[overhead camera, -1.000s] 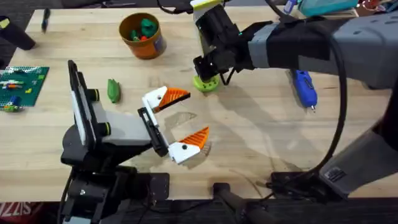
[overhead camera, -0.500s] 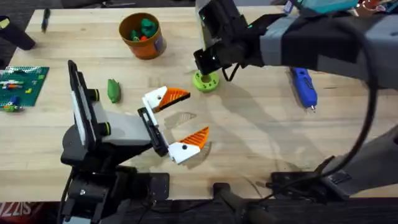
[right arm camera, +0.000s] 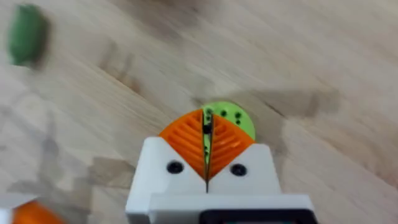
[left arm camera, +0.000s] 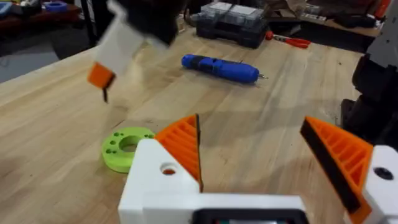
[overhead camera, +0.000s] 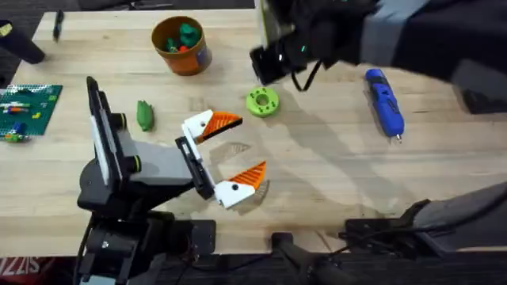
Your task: Pick up the gripper from the table and insert it into the empty holder that is missing its gripper. Then pick up a screw, insert it into the mounting hole, and use the screwdriver to tighten it. Finally, clean up the table by picking up the vegetable and placing it into the bucket.
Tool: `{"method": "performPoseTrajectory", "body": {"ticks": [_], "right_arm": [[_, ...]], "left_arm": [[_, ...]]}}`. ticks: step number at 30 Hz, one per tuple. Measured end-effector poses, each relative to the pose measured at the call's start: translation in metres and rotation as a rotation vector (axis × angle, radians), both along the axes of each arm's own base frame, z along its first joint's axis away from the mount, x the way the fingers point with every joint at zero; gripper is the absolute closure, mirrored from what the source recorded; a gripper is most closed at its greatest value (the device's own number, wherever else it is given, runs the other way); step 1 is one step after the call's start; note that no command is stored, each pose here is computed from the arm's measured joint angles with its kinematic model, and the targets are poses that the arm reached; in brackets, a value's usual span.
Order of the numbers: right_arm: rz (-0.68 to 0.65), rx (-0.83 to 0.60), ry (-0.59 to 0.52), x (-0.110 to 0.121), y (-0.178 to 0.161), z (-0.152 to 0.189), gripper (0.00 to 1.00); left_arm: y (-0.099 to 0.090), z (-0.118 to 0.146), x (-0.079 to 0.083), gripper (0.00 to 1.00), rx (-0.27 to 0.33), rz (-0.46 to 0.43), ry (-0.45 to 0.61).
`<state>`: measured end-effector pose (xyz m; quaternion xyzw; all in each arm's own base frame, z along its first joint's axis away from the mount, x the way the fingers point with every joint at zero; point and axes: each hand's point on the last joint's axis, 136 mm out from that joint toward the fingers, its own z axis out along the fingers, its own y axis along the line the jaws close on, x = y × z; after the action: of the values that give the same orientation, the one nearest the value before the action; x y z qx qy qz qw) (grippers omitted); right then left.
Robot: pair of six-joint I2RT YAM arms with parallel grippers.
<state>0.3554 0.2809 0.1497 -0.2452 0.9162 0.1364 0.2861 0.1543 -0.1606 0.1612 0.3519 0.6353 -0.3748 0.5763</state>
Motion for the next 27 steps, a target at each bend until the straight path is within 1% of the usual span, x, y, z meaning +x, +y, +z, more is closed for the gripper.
{"method": "performPoseTrajectory", "body": {"ticks": [3,6,9,12,16,20,24,27], "right_arm": [[0.042,0.075,-0.045,-0.001,0.01,0.038,0.996],[0.079,0.139,-0.088,-0.008,0.016,0.069,0.996],[0.113,0.173,-0.115,-0.02,0.021,0.089,0.996],[0.16,0.202,-0.134,-0.038,0.031,0.105,0.996],[0.235,0.231,-0.148,-0.066,0.048,0.12,0.996],[0.311,0.246,-0.145,-0.096,0.063,0.128,0.996],[0.374,0.238,-0.123,-0.121,0.075,0.126,0.996],[0.411,0.236,-0.114,-0.135,0.083,0.125,0.996]], "left_arm": [[0.0,0.0,0.0,0.015,0.0,0.0,0.0],[0.0,0.0,0.0,0.015,0.0,0.0,0.0],[0.0,0.0,0.0,0.015,0.0,0.0,0.0],[0.0,0.0,0.0,0.015,0.0,0.0,0.0],[0.0,0.0,0.0,0.015,0.0,0.0,0.0],[0.0,0.0,0.0,0.015,0.0,0.0,0.0],[0.0,0.0,0.0,0.016,0.0,0.0,0.0],[0.0,0.0,0.0,0.014,0.0,0.0,0.0]]}}
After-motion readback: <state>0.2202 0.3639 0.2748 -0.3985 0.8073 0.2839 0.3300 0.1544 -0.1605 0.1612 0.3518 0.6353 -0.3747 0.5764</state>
